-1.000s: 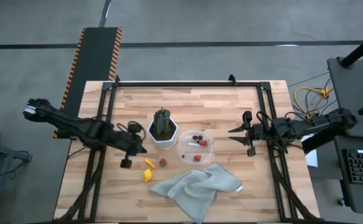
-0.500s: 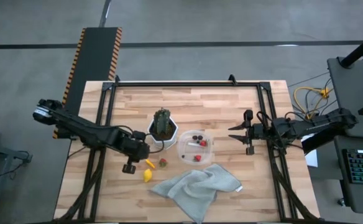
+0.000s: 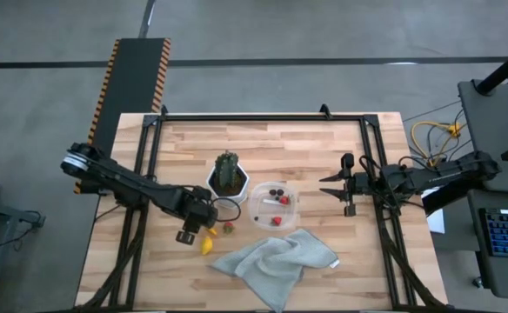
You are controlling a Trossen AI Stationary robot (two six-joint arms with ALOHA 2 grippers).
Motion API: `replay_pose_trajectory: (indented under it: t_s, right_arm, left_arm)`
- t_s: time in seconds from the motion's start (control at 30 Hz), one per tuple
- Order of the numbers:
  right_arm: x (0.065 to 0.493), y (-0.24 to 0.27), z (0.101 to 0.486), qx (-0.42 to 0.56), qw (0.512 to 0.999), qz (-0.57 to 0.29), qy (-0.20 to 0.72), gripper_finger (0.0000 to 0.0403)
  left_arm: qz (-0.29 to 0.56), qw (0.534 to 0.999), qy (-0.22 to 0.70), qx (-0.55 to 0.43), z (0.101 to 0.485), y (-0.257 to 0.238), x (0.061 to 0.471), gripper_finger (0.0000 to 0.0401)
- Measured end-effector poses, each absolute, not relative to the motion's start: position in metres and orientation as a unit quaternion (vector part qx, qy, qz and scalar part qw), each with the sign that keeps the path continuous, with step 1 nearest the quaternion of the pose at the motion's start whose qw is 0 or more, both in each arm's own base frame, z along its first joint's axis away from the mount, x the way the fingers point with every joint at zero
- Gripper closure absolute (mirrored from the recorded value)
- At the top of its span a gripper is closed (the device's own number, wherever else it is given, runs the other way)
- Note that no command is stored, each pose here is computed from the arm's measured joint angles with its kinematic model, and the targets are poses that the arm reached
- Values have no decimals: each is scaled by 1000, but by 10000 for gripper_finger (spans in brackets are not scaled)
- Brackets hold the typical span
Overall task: Pick and placing Produce into tupperware
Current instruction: Put the corn into the transparent bin
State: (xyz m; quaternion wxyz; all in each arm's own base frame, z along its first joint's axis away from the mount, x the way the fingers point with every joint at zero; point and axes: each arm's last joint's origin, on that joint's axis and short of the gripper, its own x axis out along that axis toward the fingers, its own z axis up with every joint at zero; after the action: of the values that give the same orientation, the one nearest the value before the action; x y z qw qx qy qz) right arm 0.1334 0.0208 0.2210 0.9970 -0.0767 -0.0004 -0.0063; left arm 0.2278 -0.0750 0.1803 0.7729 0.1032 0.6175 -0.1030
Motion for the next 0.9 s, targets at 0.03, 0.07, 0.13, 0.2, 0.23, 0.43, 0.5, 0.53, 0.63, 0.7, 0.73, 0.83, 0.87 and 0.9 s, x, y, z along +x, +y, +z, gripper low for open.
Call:
replay_pose_trajectory:
  t_s: [0.03,0.07,0.13,0.2,0.23,0.43,0.5,0.53,0.63,0.7,0.73,0.83,0.87,0.9]
  right_arm:
    - [133,21,221,-77,997,-6,0,291]
    - [133,21,221,-77,997,-6,0,290]
    - [133,21,221,-77,997,-6,0,289]
    - [133,21,221,-77,997,-6,0,290]
    - [133,21,221,-77,997,-6,0,291]
    - [133,21,221,-79,997,-6,0,296]
    - [133,21,221,-79,997,-6,0,296]
    - [133,21,221,-79,997,-6,1,295]
    - [133,21,221,-79,997,-6,1,293]
    - [133,21,221,-79,997,-6,1,294]
    - [133,21,221,-79,997,-6,1,295]
    - [133,21,221,-79,997,-6,1,299]
    - [133,21,220,-79,997,-6,2,300]
    - [133,21,220,-79,997,-6,2,301]
  left_arm:
    - [-105,774,615,106,178,-76,230,258]
    - [-105,775,614,106,177,-76,231,258]
    - [-106,777,611,106,174,-77,234,258]
    - [-111,776,612,106,172,-78,236,258]
    - [-111,774,614,106,171,-78,236,258]
    - [-116,776,612,101,170,-79,237,258]
    - [-119,777,610,99,171,-80,237,258]
    - [-121,778,608,99,172,-80,236,258]
    - [-124,780,605,102,174,-82,235,258]
    - [-125,786,596,105,178,-83,234,258]
    - [-125,790,591,108,180,-84,233,258]
    - [-133,796,577,124,183,-88,232,258]
    - [-133,797,574,132,184,-90,231,258]
    - [-130,798,572,139,184,-91,230,258]
